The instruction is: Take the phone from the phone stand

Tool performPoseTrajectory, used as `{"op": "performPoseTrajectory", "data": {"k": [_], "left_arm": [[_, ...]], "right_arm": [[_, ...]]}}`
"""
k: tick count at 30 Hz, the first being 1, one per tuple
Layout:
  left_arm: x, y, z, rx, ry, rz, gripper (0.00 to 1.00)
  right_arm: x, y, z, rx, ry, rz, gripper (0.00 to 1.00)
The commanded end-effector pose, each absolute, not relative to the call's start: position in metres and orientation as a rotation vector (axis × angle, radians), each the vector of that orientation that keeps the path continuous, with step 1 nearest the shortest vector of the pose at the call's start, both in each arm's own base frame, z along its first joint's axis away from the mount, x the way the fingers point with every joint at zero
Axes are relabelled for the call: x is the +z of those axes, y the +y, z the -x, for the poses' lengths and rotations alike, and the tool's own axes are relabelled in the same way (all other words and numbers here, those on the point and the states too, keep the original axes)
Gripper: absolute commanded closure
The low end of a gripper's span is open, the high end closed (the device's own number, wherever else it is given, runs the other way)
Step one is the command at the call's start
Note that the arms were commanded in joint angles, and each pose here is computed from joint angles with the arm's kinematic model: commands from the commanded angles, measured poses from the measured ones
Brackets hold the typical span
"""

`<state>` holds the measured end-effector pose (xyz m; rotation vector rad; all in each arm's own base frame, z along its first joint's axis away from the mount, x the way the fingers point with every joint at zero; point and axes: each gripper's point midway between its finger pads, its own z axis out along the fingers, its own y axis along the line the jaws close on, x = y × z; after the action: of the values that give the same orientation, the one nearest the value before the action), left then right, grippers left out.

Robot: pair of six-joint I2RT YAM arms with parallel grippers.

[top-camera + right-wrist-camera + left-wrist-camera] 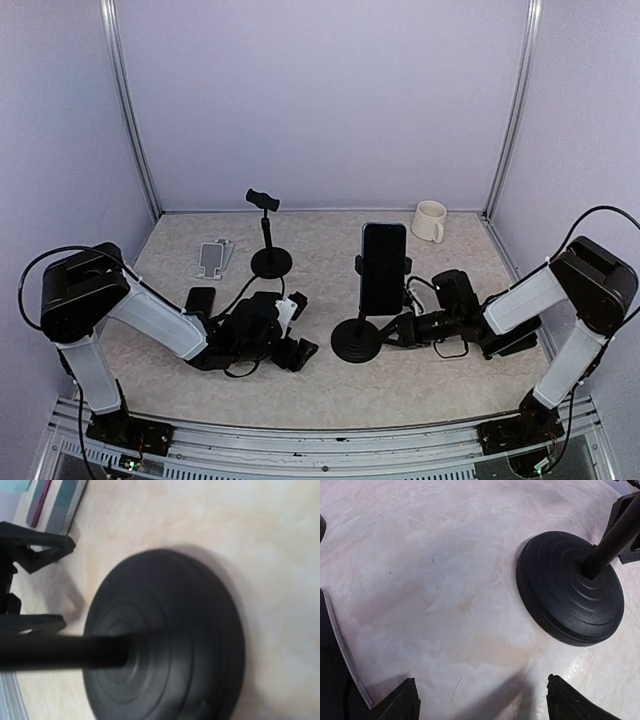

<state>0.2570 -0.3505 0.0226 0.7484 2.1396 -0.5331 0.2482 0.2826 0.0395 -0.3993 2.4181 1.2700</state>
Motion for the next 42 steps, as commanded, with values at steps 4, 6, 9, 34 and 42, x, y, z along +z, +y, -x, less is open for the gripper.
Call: {"op": "performPoseTrajectory", "data": {"k": [4,6,9,34,42], "left_arm": [[0.018,-0.335,-0.227,-0.600,2.187,-0.765,0.11],[0.023,-0.334,-0.223,-0.630,2.176,-0.754,0.10],[0.038,-0.334,-0.219,-0.674,2.143,-0.725,0.08],[0.121,-0.414,-0.236,-0.952,1.763,-0.790,0.06],[0.112,-0.440,-0.250,-0.948,1.731,-0.870,0.11]], "right_arm": [[0.015,0.297,-0.207,1.339,2.543,0.420,0.69],[0.015,0.304,-0.205,1.355,2.539,0.425,0.69],[0.015,0.313,-0.201,1.374,2.537,0.437,0.69],[0.077,0.326,-0.199,1.312,2.353,0.602,0.56],[0.110,0.292,-0.209,1.252,2.273,0.564,0.51]]}}
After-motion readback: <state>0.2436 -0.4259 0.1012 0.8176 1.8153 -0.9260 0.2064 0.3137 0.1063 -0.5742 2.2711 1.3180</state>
